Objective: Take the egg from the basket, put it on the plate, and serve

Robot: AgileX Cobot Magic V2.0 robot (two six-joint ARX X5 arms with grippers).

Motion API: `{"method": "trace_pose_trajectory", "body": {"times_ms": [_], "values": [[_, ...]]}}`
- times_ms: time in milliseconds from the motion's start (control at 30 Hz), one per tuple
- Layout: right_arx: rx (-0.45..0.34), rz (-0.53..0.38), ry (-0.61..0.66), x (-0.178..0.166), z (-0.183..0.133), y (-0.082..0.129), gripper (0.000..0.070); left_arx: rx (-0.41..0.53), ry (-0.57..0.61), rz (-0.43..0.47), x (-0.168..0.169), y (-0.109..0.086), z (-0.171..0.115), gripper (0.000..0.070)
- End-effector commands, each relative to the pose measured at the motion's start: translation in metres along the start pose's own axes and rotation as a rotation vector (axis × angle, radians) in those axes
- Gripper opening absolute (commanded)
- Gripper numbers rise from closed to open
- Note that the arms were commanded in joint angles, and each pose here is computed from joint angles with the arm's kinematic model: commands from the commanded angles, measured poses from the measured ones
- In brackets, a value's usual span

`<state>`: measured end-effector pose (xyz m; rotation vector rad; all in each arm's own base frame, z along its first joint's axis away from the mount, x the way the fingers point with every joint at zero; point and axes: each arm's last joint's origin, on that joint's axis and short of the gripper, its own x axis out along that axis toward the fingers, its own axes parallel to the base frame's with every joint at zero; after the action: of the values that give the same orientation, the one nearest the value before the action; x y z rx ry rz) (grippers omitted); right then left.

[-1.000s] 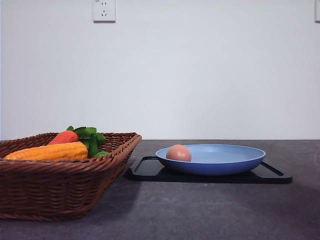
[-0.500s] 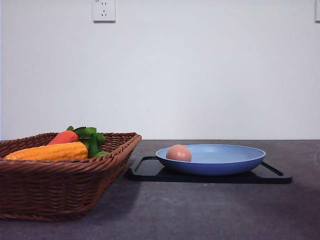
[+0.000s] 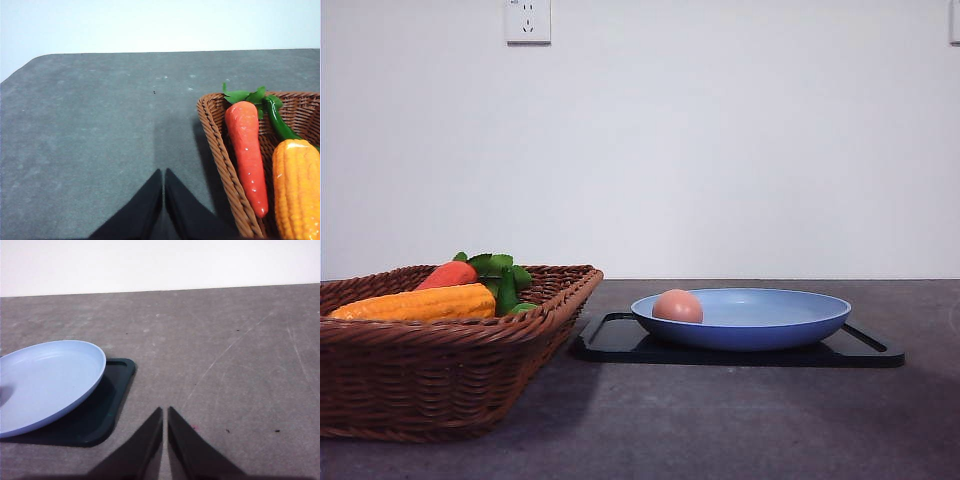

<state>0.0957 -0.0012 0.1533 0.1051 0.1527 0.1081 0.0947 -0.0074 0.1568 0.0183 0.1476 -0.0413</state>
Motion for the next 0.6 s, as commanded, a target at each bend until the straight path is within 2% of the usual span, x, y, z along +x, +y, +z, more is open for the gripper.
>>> {"method": "trace_pose_trajectory", "body": {"times_ms": [0,567], "values": [[0.013,-0.003,-0.001,0.0001,-0.0008,-0.0002,0.0000,-0.004,0.008,0.001,0.0026,0.0000,-0.0071,0.0000],[0.013,-0.003,-0.001,0.0001,-0.0008,-0.0002,0.0000,-0.004,0.008,0.001,0.0026,0.0000,-0.0071,0.0000]]}}
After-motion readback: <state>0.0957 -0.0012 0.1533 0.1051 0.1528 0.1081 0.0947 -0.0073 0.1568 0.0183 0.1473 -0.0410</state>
